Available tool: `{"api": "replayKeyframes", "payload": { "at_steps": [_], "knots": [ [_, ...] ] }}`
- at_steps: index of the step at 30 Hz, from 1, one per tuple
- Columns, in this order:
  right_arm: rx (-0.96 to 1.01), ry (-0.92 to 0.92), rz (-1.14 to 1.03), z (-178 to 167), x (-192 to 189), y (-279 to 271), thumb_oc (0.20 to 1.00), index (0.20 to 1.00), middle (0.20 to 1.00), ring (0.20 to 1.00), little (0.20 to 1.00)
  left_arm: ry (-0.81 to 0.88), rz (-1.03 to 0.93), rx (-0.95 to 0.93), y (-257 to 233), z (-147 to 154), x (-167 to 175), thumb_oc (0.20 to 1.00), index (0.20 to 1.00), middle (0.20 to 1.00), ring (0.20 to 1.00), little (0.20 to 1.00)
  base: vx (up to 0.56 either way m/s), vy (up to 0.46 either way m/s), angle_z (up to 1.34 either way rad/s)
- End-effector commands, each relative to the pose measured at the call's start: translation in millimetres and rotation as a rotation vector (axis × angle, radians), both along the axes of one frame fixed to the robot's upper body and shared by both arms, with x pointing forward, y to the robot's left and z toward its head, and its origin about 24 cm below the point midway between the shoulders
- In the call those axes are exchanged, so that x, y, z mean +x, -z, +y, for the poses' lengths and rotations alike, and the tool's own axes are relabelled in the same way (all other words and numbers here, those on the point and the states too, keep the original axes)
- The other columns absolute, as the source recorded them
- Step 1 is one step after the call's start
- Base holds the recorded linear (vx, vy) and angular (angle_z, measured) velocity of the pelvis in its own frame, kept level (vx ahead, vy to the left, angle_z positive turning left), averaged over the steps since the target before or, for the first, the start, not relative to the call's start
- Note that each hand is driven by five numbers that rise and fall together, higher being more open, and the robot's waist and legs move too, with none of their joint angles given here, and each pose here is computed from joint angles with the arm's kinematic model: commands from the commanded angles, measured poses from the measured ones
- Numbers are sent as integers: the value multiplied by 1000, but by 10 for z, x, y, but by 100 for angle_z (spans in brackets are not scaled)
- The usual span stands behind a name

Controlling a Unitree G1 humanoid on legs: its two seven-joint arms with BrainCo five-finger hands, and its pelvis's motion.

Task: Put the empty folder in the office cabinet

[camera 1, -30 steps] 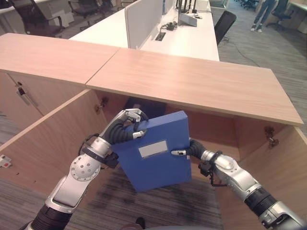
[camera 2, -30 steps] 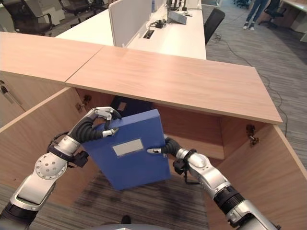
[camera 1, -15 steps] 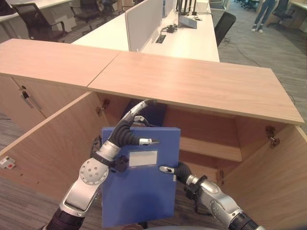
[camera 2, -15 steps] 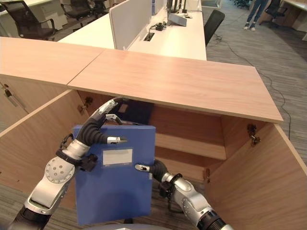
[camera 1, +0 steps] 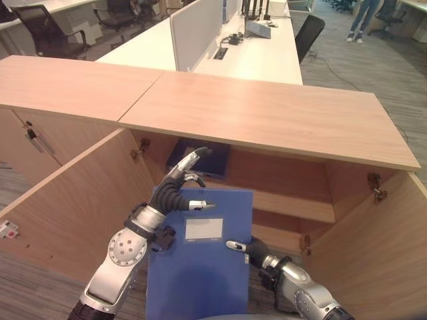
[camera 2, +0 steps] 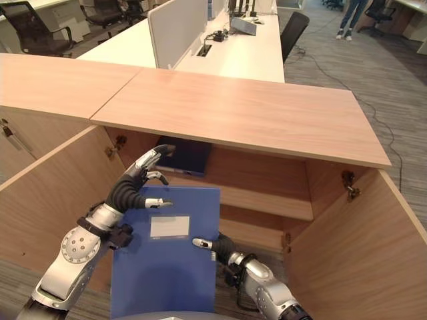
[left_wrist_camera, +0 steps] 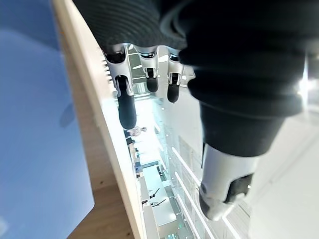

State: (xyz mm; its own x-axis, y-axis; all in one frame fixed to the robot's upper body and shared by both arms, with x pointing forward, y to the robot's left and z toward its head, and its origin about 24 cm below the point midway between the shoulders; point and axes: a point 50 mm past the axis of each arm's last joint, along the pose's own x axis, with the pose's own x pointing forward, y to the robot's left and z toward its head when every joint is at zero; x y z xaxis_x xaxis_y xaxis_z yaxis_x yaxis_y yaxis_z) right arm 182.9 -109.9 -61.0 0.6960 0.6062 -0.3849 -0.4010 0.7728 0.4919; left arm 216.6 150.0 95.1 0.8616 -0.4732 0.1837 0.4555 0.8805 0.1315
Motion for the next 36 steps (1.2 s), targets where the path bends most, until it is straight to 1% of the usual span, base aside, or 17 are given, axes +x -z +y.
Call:
{"api": "replayKeyframes", "payload": {
  "at_steps": [1, 8, 9, 10, 11, 15, 18, 20, 21, 25, 26, 27, 29, 31, 33, 34, 36],
  "knots": [
    [26, 68, -15, -33, 87, -15, 200, 200, 200, 200, 200, -31, 136, -109, 208, 105, 2, 1000, 1000, 1000, 1000, 1000, 0, 0, 0],
    [-179, 189, 118, -473, -109, 315, 200, 200, 200, 200, 200, -289, 293, -25, 630, 527, -166, 1000, 1000, 1000, 1000, 1000, -4, -50, 4],
    [-220, 241, 147, -576, -145, 369, 200, 200, 200, 200, 200, -398, 313, 59, 735, 671, -204, 1000, 1000, 1000, 1000, 1000, -2, -40, 7],
    [-220, 241, 147, -576, -144, 369, 200, 200, 200, 200, 200, -399, 312, 60, 736, 669, -203, 1000, 1000, 1000, 1000, 1000, -9, -86, 9],
    [-235, 285, 170, -644, -156, 396, 200, 200, 200, 200, 200, -481, 374, 113, 904, 764, -262, 1000, 1000, 1000, 1000, 1000, -6, -48, 8],
    [-243, 324, 178, -695, -141, 399, 200, 200, 200, 200, 200, -548, 442, 155, 1072, 835, -309, 1000, 1000, 1000, 1000, 1000, -4, -64, 13],
    [-256, 375, 188, -769, -113, 398, 200, 200, 200, 200, 200, -648, 539, 353, 1319, 1043, -416, 1000, 1000, 1000, 1000, 1000, 6, -95, 14],
    [-258, 383, 187, -782, -92, 392, 200, 200, 200, 200, 200, -669, 556, 412, 1373, 1094, -441, 1000, 1000, 1000, 1000, 1000, 0, -74, 13],
    [-260, 384, 190, -778, -75, 390, 200, 200, 200, 200, 200, -677, 641, 452, 1534, 1125, -524, 1000, 1000, 1000, 1000, 1000, -5, -83, 7],
    [-258, 388, 182, -793, 3, 357, 200, 200, 200, 200, 200, -672, 803, 376, 1786, 1061, -607, 1000, 1000, 1000, 1000, 1000, -106, -62, -3],
    [-258, 375, 187, -789, 30, 356, 200, 200, 200, 200, 200, -655, 965, 261, 2018, 946, -735, 1000, 1000, 1000, 1000, 1000, -57, -27, -14],
    [-258, 375, 186, -790, 32, 354, 200, 200, 200, 200, 200, -654, 964, 261, 2017, 945, -731, 1000, 1000, 1000, 1000, 1000, -66, -26, -16],
    [-262, 366, 199, -787, 51, 362, 200, 200, 200, 200, 200, -663, 1117, 108, 2211, 798, -846, 1000, 1000, 1000, 1000, 1000, -12, 6, -16],
    [-270, 353, 222, -763, 39, 396, 200, 200, 200, 200, 200, -661, 1229, 56, 2359, 667, -978, 1000, 1000, 1000, 1000, 1000, 56, 29, -26],
    [-272, 356, 232, -765, 37, 409, 200, 200, 200, 200, 200, -678, 1309, 69, 2460, 643, -1109, 1000, 1000, 1000, 1000, 1000, 149, 69, -22],
    [-264, 365, 246, -737, 18, 442, 200, 200, 200, 200, 200, -712, 1455, 165, 2614, 629, -1366, 1000, 1000, 1000, 1000, 1000, 262, 133, -28],
    [-274, 389, 242, -753, 32, 451, 200, 200, 200, 200, 200, -696, 1481, 438, 2653, 695, -1490, 1000, 1000, 1000, 1000, 1000, 254, 137, -32]
  ]
}}
